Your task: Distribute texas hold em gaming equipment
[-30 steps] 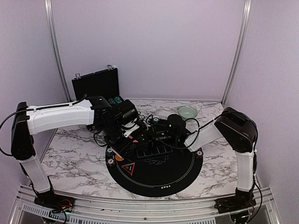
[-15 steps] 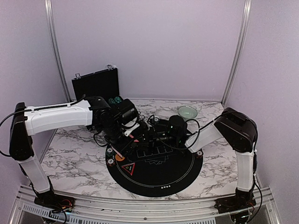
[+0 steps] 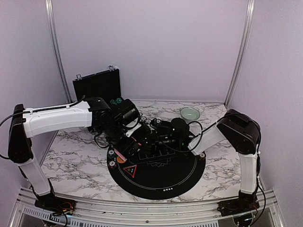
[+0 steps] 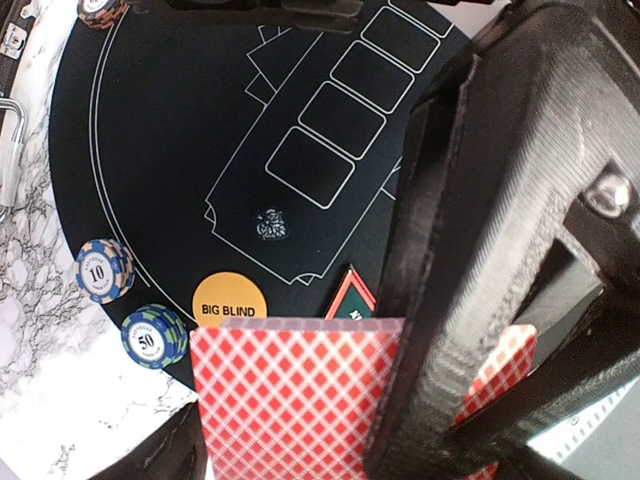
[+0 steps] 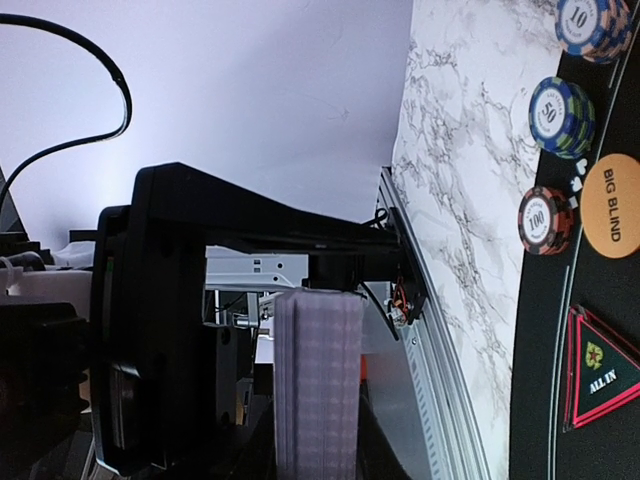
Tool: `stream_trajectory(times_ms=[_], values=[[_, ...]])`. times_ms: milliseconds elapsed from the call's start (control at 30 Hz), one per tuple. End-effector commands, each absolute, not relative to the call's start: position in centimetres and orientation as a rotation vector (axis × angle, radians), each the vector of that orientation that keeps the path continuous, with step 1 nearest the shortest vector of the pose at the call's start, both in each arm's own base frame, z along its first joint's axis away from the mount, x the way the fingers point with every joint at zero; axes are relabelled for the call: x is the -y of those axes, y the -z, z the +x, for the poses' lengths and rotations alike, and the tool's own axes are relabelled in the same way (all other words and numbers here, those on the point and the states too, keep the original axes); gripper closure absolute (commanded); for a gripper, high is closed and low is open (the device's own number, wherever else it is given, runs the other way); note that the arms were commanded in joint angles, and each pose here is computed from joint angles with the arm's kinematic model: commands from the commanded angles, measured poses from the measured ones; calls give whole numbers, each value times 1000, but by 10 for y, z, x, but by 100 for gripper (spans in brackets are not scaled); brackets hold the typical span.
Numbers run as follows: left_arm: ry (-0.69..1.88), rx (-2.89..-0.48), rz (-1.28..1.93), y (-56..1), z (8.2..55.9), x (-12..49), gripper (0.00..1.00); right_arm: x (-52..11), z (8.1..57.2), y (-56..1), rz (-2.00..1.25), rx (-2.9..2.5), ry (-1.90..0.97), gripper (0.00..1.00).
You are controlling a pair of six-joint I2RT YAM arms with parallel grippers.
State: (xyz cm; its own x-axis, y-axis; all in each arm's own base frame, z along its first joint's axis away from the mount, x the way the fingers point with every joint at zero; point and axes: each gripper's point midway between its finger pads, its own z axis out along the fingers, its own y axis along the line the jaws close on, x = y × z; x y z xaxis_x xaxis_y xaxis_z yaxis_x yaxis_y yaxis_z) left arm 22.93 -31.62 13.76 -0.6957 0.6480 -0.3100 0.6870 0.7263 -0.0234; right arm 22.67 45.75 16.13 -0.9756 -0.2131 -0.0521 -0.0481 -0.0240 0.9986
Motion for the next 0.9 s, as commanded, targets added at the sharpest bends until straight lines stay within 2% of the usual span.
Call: stream_trajectory(times_ms=[0,233,400,533,767,867], values=[[235,-2633,1061,-144,226,314,13,-456,225,-176,334,2088,2190,100],[228,-2652,1090,-134,222,312,12,-455,225,-180,328,2077,2199,100],[229,-2642,1088,-136,224,314,15,-454,226,-181,322,2078,2203,100],[234,-2639,1090,-137,224,315,22,-453,226,-180,319,2083,2201,100],[250,-2623,1100,-141,224,317,41,-452,228,-178,336,2129,2187,100],[250,-2620,1105,-141,224,317,45,-452,229,-179,356,2154,2189,100]])
